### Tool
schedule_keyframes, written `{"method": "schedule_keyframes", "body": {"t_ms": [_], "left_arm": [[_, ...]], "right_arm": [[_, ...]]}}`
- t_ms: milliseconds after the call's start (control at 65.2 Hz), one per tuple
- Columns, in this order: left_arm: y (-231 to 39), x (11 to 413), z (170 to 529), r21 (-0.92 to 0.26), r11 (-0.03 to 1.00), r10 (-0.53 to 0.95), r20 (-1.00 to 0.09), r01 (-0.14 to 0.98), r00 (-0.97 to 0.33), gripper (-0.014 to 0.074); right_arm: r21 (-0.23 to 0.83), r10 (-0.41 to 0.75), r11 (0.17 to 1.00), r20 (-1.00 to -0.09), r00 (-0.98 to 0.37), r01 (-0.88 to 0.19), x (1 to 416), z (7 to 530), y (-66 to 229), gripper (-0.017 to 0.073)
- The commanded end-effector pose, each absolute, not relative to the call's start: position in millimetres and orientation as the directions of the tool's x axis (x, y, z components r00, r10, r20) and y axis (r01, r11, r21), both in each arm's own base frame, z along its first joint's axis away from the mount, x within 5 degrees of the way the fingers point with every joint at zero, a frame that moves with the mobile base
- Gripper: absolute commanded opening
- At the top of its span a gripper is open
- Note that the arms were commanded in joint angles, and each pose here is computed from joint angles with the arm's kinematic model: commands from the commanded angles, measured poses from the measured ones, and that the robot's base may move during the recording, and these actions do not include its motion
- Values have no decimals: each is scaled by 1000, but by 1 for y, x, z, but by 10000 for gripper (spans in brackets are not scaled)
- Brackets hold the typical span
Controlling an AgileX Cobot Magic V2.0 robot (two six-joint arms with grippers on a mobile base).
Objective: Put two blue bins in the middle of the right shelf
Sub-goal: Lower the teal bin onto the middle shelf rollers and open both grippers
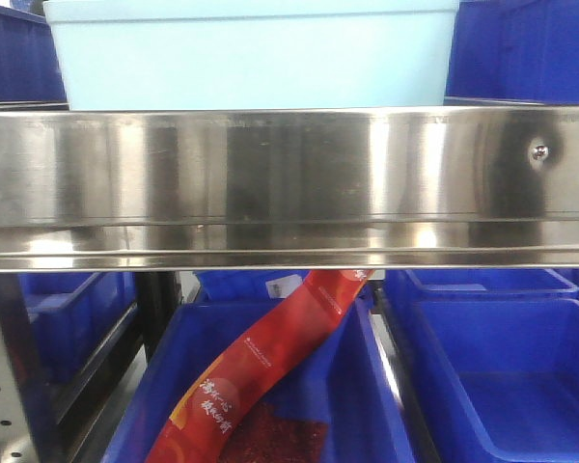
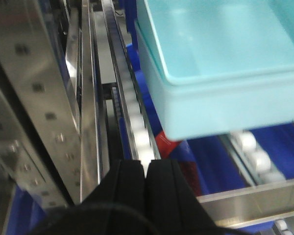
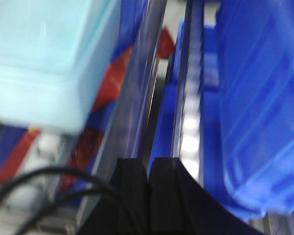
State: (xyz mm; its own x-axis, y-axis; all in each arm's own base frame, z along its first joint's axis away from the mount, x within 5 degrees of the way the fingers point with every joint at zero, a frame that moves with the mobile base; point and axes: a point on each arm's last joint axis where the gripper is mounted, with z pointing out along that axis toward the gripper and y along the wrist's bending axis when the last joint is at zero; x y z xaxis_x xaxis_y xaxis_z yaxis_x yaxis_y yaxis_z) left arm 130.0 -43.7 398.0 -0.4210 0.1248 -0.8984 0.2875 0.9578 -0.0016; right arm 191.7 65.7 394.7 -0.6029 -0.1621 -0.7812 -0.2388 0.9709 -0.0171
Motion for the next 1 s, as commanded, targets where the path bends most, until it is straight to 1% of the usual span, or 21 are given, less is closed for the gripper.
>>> {"method": "schedule_keyframes", "body": {"t_ms": [0,153,261,368,537,690,798,982], "left_arm": [[-40,116,377,-38,956,84,-913,290,-398,-111],[-31,89,348,-57,952,53,-938,301,-344,-111],[-23,70,331,-60,950,31,-958,307,-285,-111],[-16,51,321,-64,948,8,-974,311,-225,-111],[-5,23,320,-63,947,-33,-994,315,-100,-111],[3,7,321,-44,951,-45,-999,306,-4,-111],[4,6,321,-44,951,-46,-999,306,-2,-111],[4,6,321,-43,951,-44,-999,305,-2,-111]], "right_arm": [[-31,-172,968,-802,-573,-247,177,374,59,-162],[-25,-166,963,-839,-518,-267,144,338,47,-162],[-17,-146,961,-881,-450,-277,118,321,38,-162],[-7,-111,959,-930,-351,-284,91,310,28,-162],[12,-31,957,-989,-146,-290,49,311,12,-162],[26,28,956,-1000,3,-293,21,317,0,-162],[30,44,955,-998,41,-294,13,317,-3,-162],[30,46,955,-998,48,-294,12,318,-3,-162]]}}
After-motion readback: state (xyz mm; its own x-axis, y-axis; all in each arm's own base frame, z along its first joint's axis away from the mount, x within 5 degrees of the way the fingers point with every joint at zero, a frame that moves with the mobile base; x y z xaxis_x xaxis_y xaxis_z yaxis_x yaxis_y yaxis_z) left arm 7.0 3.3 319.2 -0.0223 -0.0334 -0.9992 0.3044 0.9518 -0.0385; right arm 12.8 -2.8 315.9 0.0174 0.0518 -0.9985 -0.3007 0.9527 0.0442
